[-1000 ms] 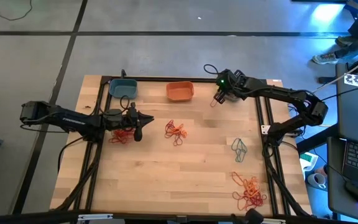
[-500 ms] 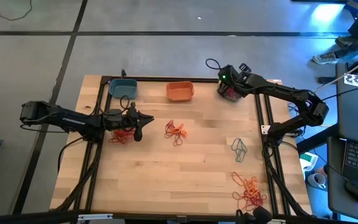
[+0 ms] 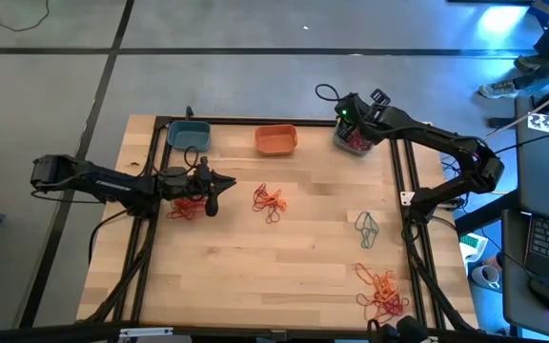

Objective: Sort rubber bands into baskets
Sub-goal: Put the red rubber band into the green bin

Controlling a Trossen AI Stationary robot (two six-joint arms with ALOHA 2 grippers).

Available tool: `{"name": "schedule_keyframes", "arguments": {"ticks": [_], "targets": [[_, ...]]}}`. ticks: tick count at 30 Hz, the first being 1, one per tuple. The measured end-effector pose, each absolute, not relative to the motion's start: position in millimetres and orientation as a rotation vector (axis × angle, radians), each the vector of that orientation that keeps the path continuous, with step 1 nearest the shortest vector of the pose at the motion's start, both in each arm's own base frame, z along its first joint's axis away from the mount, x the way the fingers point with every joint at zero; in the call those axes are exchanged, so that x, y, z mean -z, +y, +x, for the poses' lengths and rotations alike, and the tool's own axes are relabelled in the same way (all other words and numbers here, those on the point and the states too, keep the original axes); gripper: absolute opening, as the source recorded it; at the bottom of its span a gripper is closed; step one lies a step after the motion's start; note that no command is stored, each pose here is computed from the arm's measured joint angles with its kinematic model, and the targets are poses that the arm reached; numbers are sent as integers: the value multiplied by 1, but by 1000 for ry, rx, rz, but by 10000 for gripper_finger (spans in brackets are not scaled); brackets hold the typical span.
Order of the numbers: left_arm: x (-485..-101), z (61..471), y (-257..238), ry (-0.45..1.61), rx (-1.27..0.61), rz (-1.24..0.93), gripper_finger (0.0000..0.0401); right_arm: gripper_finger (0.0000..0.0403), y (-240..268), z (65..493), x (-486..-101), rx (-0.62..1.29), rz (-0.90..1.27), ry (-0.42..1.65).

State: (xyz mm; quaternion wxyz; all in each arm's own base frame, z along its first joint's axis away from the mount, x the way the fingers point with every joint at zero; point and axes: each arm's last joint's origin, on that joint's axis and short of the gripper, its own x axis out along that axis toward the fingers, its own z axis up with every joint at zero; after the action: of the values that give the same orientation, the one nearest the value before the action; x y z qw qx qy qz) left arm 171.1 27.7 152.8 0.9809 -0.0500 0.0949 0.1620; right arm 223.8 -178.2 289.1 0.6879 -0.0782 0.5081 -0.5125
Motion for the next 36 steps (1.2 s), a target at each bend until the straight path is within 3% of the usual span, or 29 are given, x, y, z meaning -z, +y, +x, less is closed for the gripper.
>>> {"name": "schedule_keyframes", "arguments": {"ticks": [14, 18, 26, 30, 36], "targets": [[-153, 171, 28, 192, -326, -102, 45, 1, -195, 202, -288, 1144, -52, 1150], [-153, 171, 28, 192, -326, -102, 45, 1, -197, 199, -275, 1042, 38, 1142], [-153, 171, 28, 191, -327, -102, 45, 4, -201, 190, -240, 1043, 170, 1119], [-153, 171, 28, 191, -326, -102, 45, 46, -197, 189, -228, 1003, 201, 1134], [-153, 171, 28, 191, -326, -102, 45, 155, -197, 189, -227, 1008, 208, 1119]]}}
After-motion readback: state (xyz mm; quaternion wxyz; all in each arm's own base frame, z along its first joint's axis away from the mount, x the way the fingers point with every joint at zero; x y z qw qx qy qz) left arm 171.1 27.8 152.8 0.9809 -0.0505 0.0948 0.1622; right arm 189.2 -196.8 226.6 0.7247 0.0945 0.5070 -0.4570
